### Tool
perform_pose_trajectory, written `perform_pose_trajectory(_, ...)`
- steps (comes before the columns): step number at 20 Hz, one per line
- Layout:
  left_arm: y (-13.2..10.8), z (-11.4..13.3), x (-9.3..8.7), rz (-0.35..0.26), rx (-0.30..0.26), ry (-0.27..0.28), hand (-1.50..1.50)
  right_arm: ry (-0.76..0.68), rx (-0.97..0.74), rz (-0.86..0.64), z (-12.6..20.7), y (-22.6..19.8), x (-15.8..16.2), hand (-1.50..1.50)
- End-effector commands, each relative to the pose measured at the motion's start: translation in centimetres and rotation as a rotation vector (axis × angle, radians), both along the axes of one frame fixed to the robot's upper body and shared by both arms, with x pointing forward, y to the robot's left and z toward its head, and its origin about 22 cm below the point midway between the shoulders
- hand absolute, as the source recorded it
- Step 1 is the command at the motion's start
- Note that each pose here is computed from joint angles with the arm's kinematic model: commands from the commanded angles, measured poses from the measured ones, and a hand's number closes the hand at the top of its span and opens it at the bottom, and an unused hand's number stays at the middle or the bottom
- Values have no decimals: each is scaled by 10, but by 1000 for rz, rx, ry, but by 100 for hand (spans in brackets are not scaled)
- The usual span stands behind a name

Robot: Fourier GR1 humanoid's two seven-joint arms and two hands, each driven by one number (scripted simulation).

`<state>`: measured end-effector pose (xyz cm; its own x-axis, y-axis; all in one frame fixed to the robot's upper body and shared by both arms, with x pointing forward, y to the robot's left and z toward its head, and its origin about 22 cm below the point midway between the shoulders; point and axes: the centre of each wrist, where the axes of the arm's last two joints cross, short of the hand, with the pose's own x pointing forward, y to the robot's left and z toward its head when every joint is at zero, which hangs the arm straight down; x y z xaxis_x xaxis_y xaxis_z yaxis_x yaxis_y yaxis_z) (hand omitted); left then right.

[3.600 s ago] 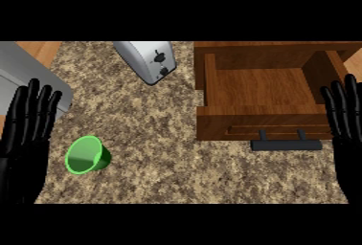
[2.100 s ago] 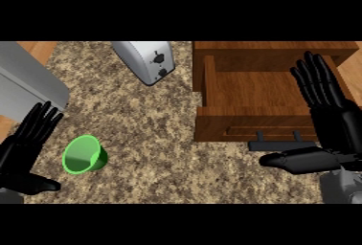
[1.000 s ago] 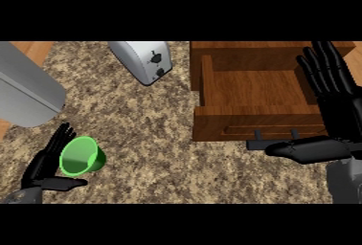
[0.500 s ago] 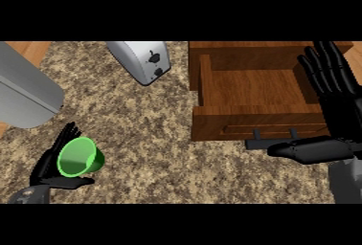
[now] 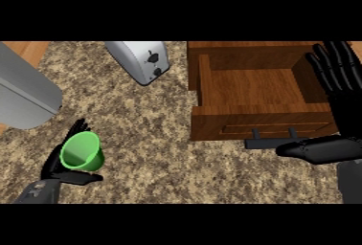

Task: Pick up the cup, place it into the drawer and close the drawer

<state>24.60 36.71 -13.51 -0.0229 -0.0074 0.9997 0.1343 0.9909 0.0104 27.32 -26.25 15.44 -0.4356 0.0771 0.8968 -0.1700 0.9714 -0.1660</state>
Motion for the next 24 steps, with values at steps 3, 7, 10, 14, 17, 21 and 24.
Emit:
perform_pose_trajectory(3, -18, -11, -4, -115, -188, -68, -150, 9, 10, 6, 3, 1, 0, -150)
perform_pose_trajectory(7, -24, -5, 8, -164, -275, -117, 150, 13, -3, 0, -8, -3, 0, -150)
perform_pose_trajectory(10, -27, -1, 14, -69, -148, -274, 150, -4, -19, -11, -1, -9, -1, -150)
perform_pose_trajectory(14, -29, 0, 14, 75, 24, -361, 150, 17, -14, 7, -2, -10, -7, -150)
perform_pose_trajectory(17, -66, 1, 35, 277, 61, -355, 150, -8, -8, -23, 2, -7, 2, -150)
perform_pose_trajectory(21, -71, 2, 40, 416, -41, -417, 150, 4, 11, -9, 3, -9, 0, -150)
perform_pose_trajectory(24, -100, 15, 62, 291, -201, -482, 150, 4, 13, -41, -2, 3, -2, -150)
